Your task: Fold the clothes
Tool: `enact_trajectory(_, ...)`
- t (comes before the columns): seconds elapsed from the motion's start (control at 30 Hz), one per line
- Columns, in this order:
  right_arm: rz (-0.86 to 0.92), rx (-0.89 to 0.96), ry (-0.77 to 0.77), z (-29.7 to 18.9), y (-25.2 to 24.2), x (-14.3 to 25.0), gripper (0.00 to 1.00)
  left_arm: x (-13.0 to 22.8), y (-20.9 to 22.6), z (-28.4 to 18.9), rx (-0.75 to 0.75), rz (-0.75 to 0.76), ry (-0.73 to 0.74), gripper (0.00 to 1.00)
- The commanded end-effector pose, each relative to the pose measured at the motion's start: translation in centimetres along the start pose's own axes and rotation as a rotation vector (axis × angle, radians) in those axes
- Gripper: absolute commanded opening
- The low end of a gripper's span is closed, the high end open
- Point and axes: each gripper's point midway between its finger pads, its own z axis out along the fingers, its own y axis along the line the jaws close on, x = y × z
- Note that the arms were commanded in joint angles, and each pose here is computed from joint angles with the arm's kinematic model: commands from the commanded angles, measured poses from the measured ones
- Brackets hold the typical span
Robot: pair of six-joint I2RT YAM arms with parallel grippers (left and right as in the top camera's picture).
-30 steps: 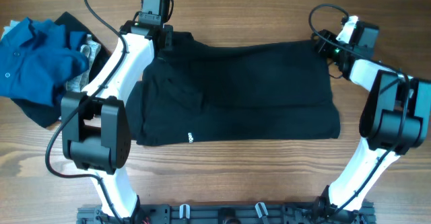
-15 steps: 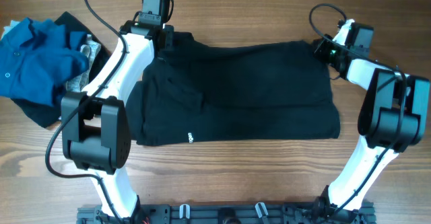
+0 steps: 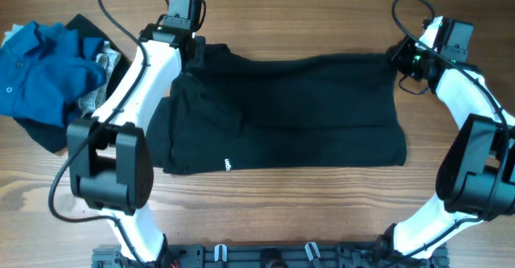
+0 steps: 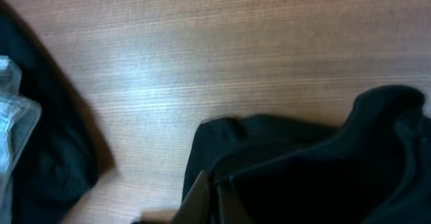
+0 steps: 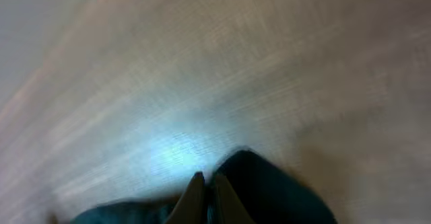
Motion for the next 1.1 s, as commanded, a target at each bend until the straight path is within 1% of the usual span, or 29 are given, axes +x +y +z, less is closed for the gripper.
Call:
enact_trajectory(0.0, 0.022, 0.138, 0.016, -2.0, -2.1, 0.6, 0.04, 1.0, 0.4, -2.0, 0.003, -0.040, 0.040, 0.04)
enact_trajectory(0.13, 0.062, 0.294, 0.104, -3.0, -5.0, 3.2, 0.04, 2.7, 0.7, -2.2, -0.009, -0.033, 0.107, 0.04)
enact_trajectory(0.27, 0.093, 0.384, 0.171, -4.0, -7.0, 4.9, 0.04, 4.8, 1.3, -2.4, -0.029, -0.049, 0.193, 0.04)
enact_trajectory(0.4, 0.117, 0.396, 0.200, -4.7, -7.8, 5.5, 0.04, 6.3, 2.0, -2.7, -0.045, -0.047, 0.257, 0.04)
enact_trajectory(0.57, 0.107, 0.395, 0.240, -5.8, -7.4, 6.4, 0.04, 8.8, 3.1, -3.3, -0.081, -0.095, 0.363, 0.04)
enact_trajectory(0.87, 0.120, 0.420, 0.363, -7.3, -7.5, 9.3, 0.04, 10.1, 3.5, -3.9, -0.095, -0.088, 0.421, 0.04)
enact_trajectory(1.07, 0.128, 0.474, 0.406, -8.1, -8.3, 10.3, 0.04, 11.3, 3.7, -4.6, -0.106, -0.071, 0.477, 0.04)
